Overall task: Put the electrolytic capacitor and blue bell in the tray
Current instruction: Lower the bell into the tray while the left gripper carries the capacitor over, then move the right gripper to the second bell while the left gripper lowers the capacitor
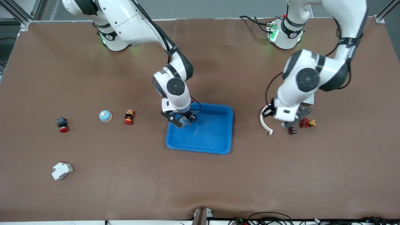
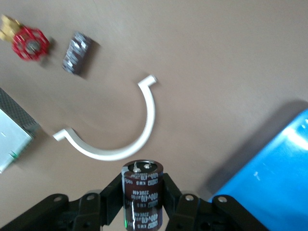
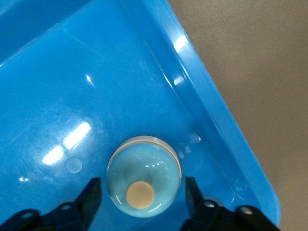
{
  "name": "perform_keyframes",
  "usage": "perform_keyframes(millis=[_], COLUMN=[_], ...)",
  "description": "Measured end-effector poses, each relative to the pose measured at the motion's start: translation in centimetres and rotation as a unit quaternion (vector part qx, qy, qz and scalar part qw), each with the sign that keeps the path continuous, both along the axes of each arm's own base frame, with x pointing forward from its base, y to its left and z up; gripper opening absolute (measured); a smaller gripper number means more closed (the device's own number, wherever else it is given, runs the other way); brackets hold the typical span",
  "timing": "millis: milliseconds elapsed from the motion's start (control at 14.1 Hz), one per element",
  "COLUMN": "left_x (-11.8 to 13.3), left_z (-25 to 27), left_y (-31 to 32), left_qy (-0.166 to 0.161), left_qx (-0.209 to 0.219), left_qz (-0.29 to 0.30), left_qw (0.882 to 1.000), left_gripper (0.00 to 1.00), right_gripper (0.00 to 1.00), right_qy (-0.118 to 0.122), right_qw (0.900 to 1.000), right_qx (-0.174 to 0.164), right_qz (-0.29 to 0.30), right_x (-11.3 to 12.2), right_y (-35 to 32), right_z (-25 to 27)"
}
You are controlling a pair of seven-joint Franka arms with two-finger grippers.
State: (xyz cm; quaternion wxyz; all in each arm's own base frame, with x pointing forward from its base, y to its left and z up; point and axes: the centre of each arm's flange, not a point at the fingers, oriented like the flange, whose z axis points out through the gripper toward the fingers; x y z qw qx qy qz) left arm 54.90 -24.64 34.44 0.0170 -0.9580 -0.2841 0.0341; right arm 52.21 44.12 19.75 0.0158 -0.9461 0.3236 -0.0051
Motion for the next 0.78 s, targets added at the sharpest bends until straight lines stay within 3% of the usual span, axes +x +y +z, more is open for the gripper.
perform_keyframes(millis=[141, 424, 778], left_x=[-0.1, 1.0, 0.0], left_z=[-0.9, -3.5, -7.7], left_y=[-3.4, -8.8, -14.0], left_qy=[-0.002, -0.009, 0.005], left_qx=[0.005, 0.011, 0.017], left_qz=[0.015, 0.039, 0.039], left_qw=[1.000, 0.999, 0.999], left_gripper=[0.35, 0.35, 0.35], right_gripper=[1.00, 1.00, 1.00], right_qy=[0.001, 0.043, 0.039], right_qw=[1.000, 0.997, 0.988], right_qx=[-0.002, -0.032, -0.037], right_qz=[-0.001, 0.049, 0.144], right_x=[0.7, 3.6, 6.7], right_y=[0.1, -2.7, -11.1], right_z=[0.9, 3.7, 8.7])
